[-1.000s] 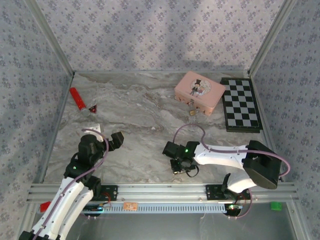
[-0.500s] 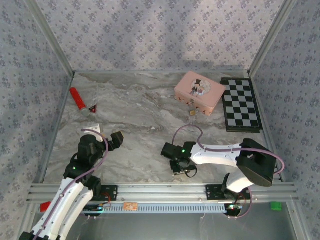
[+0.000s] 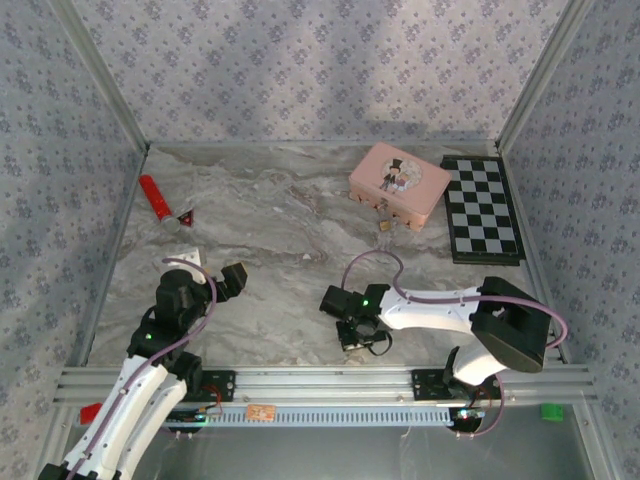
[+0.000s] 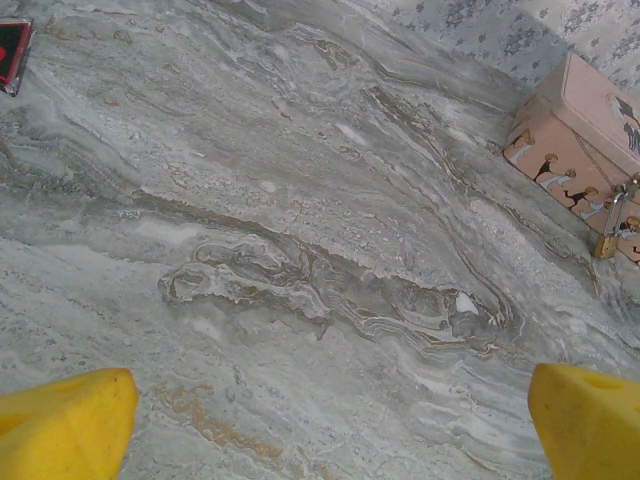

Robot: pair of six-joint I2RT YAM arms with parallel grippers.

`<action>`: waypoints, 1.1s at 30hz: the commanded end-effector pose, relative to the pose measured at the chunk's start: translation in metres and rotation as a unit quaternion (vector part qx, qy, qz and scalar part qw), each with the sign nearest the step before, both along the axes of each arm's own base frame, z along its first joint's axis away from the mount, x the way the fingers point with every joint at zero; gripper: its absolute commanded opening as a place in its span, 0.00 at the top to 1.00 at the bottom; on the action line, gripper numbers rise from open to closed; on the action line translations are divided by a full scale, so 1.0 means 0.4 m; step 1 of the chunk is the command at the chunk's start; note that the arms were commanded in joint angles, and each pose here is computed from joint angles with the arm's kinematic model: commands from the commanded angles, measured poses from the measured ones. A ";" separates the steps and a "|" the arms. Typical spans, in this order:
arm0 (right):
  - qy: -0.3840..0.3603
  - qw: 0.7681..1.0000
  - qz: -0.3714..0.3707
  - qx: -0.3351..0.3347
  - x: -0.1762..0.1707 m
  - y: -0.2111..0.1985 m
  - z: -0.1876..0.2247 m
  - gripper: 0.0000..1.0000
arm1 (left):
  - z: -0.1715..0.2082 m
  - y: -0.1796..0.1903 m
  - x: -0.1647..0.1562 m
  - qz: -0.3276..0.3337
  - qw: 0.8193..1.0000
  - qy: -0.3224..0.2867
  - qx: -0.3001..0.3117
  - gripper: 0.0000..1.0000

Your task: Unlock the padlock with the key

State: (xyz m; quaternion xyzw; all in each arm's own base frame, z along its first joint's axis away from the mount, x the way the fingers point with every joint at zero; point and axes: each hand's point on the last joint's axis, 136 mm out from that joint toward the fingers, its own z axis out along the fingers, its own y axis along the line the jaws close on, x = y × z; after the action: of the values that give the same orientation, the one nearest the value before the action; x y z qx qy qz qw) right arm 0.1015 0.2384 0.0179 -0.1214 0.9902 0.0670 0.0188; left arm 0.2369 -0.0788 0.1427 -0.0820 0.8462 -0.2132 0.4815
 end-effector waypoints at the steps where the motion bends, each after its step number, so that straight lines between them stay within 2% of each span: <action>1: -0.007 1.000 0.002 0.002 0.006 0.012 0.017 0.96 | -0.004 0.003 0.006 0.008 1.000 0.002 0.000 0.00; 3: -0.022 1.000 0.002 0.012 0.018 0.017 0.037 0.99 | -0.013 0.008 0.011 0.017 1.000 0.013 0.002 0.00; 8: -0.073 0.995 -0.016 0.065 0.072 0.017 0.114 1.00 | -0.033 0.000 0.029 0.021 0.999 0.045 0.001 0.00; 12: -0.165 0.976 -0.029 0.142 0.156 0.031 0.222 1.00 | -0.036 -0.022 0.052 0.013 0.997 0.076 -0.006 0.00; 15: -0.244 0.951 -0.034 0.185 0.223 0.033 0.310 1.00 | -0.012 -0.069 0.074 -0.024 0.996 0.084 -0.024 0.00; 22: -0.380 0.883 -0.034 0.275 0.337 0.042 0.496 1.00 | 0.091 -0.182 0.111 -0.121 0.991 0.046 -0.026 0.00; 27: -0.391 0.857 -0.034 0.334 0.374 0.057 0.555 1.00 | 0.155 -0.247 0.117 -0.176 0.984 0.008 -0.014 0.00; 33: -0.393 0.835 -0.020 0.386 0.378 0.085 0.613 1.00 | 0.205 -0.320 0.094 -0.240 0.969 -0.034 -0.040 0.00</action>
State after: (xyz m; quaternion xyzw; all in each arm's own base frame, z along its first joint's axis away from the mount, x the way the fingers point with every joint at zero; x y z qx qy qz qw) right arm 0.2551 0.2599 0.2414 -0.0750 0.8242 0.3517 0.4374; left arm 0.2774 -0.1864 0.1949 0.0637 0.8508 -0.3178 0.4137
